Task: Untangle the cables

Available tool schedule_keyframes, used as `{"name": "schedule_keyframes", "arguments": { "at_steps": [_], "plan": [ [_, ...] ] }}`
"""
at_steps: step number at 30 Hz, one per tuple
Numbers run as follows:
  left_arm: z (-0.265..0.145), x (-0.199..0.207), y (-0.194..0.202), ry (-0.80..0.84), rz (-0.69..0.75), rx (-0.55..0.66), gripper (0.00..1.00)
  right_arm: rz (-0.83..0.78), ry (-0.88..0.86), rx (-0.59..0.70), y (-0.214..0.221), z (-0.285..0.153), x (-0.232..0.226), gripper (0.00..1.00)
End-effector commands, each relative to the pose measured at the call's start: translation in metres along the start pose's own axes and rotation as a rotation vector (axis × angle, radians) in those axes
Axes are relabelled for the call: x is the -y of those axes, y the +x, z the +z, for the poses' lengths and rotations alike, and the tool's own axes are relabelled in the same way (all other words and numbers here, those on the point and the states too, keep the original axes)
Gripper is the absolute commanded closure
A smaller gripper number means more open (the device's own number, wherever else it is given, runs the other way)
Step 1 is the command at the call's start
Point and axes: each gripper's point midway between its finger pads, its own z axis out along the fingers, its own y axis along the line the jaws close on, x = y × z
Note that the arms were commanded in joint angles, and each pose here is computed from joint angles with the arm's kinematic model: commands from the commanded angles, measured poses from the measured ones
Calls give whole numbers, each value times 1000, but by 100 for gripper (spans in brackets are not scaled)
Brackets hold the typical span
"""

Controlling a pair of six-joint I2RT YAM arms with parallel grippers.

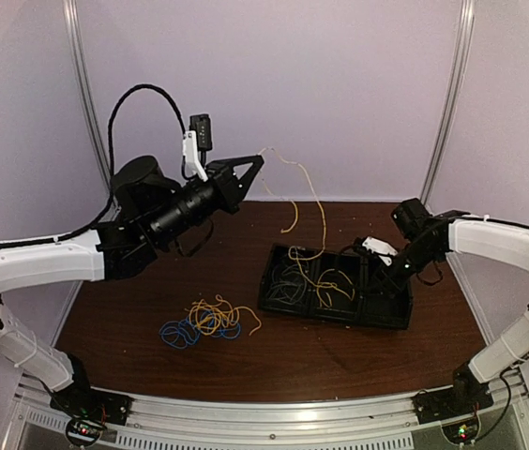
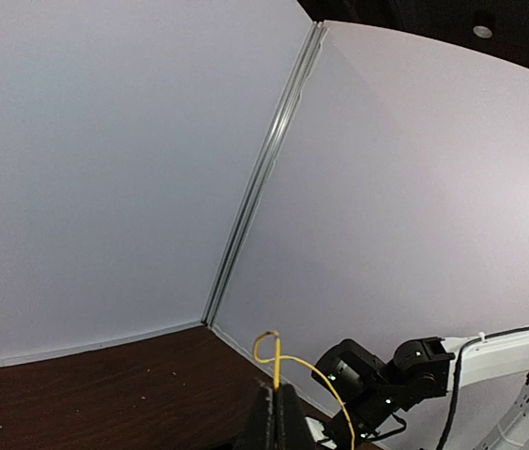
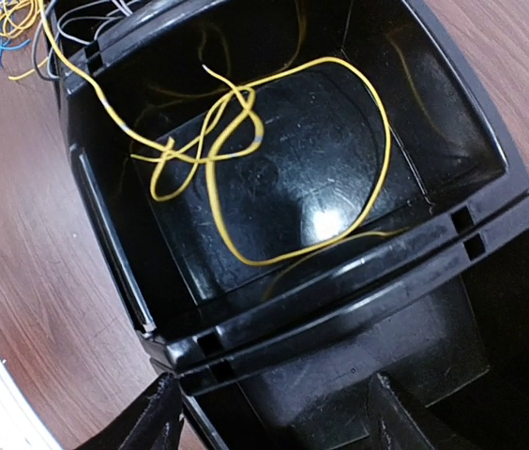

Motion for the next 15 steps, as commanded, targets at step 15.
{"name": "schedule_keyframes", "arguments": {
  "at_steps": [15],
  "plan": [
    [64, 6, 46, 91, 2, -101, 100, -167, -41, 341, -73, -116, -35, 30]
  ]
}}
